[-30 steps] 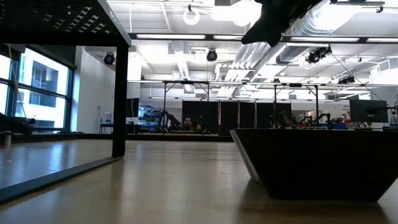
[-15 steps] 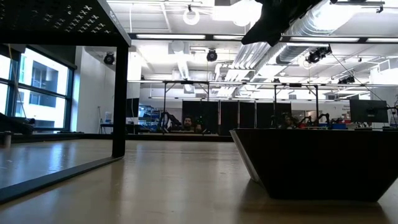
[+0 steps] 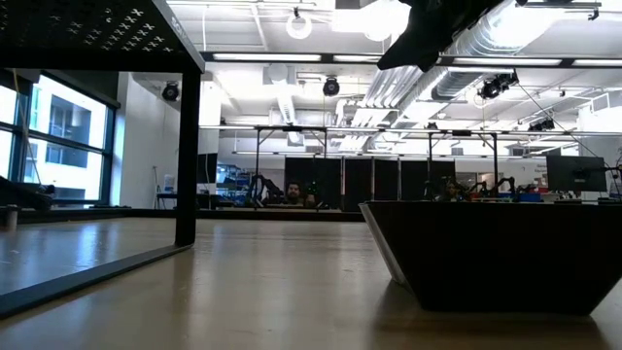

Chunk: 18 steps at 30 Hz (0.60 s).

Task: Pick & Place Mini shaped plates
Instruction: Stack the leaf-shaped plate on top of the leaf-shaped plate on the shelf

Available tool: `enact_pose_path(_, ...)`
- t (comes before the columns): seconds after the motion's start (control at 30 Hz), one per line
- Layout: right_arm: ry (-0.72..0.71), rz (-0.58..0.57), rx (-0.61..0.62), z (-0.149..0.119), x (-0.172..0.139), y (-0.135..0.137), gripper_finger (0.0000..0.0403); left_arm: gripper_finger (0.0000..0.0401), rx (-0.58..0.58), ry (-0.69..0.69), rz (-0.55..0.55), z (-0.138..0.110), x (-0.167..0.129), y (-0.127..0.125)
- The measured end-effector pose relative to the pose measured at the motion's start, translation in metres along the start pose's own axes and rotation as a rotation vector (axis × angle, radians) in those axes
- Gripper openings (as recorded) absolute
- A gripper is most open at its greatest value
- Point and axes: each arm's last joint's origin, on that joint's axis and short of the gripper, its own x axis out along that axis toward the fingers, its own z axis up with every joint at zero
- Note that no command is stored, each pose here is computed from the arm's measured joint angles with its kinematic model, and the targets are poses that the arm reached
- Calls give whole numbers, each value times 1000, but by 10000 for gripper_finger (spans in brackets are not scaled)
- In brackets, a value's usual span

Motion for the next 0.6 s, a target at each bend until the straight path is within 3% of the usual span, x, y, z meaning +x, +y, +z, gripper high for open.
enact_pose_path(0.2, 1, 5, 0, 0, 0, 0, 4, 12, 47, -136, -55, 9, -15, 9)
enact_pose_path(0.4, -4, 11, 51, 0, 0, 0, 2, 3, 35, -340, -119, 26, -24, 43)
enact_pose_path(0.6, -120, 55, 172, -14, 15, 5, 1, 1, 23, -543, -262, 36, 5, 80)
